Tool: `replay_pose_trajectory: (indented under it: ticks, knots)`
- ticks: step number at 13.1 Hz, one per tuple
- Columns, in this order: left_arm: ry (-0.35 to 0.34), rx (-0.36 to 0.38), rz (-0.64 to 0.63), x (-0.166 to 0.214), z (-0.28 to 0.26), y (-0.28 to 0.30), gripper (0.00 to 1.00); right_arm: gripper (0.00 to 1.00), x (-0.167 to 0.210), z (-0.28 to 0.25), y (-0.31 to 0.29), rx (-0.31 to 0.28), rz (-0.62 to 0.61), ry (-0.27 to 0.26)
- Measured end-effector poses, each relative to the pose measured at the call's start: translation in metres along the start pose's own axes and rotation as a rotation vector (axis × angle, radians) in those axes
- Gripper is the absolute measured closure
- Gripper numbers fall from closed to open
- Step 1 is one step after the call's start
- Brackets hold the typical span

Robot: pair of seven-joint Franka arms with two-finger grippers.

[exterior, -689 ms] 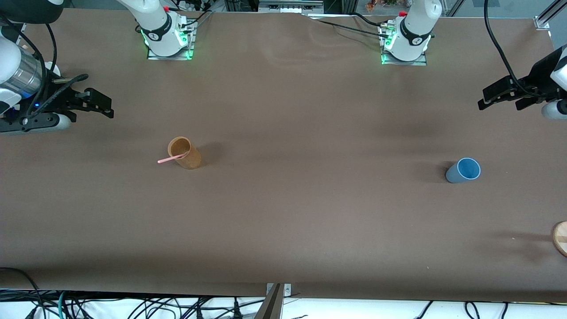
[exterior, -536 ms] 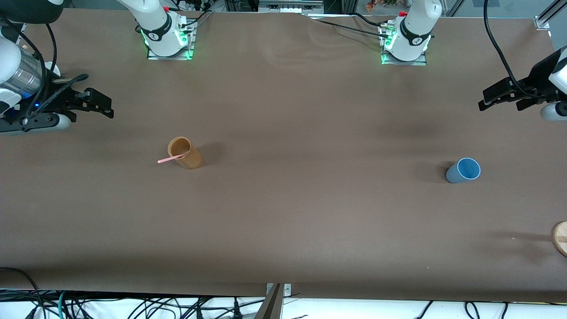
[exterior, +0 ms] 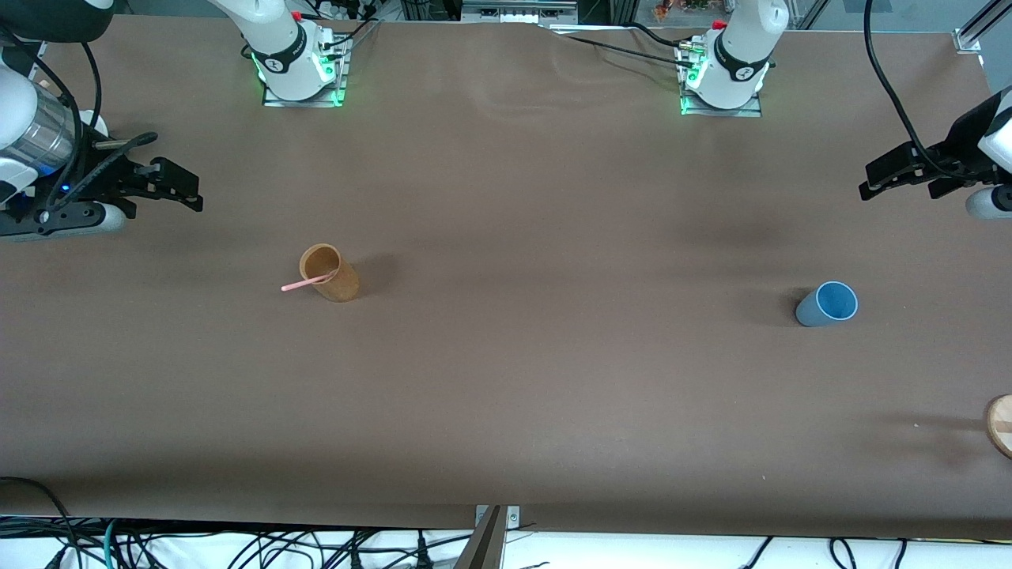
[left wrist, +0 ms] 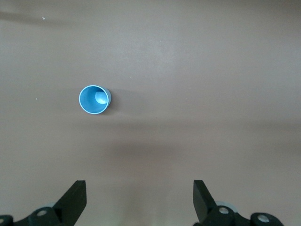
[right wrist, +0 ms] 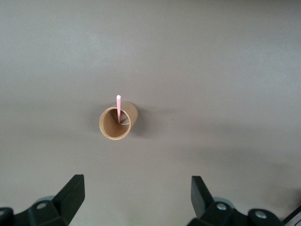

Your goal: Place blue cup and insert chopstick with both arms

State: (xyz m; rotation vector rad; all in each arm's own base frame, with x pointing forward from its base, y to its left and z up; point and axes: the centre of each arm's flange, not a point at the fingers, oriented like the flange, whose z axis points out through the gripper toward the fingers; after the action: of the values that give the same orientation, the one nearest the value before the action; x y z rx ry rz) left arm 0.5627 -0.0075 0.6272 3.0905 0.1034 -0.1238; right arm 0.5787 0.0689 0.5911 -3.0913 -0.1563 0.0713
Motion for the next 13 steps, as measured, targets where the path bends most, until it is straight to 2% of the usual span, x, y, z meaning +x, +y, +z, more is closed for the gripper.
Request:
replay_pose_trajectory:
  ticks: [4,9,13]
  knots:
    - [-0.005,0.001,0.006,0.001,0.003,0.004,0.0,0.0,0.019,0.02,-0.009,0.027,0.036,0.03]
    - [-0.005,0.001,0.007,0.001,0.003,0.004,0.0,0.0,0.071,0.109,-0.051,0.027,0.098,0.049]
    - [-0.005,0.001,0.007,0.001,0.003,0.004,0.0,0.0,0.085,0.182,-0.067,0.02,0.136,0.061]
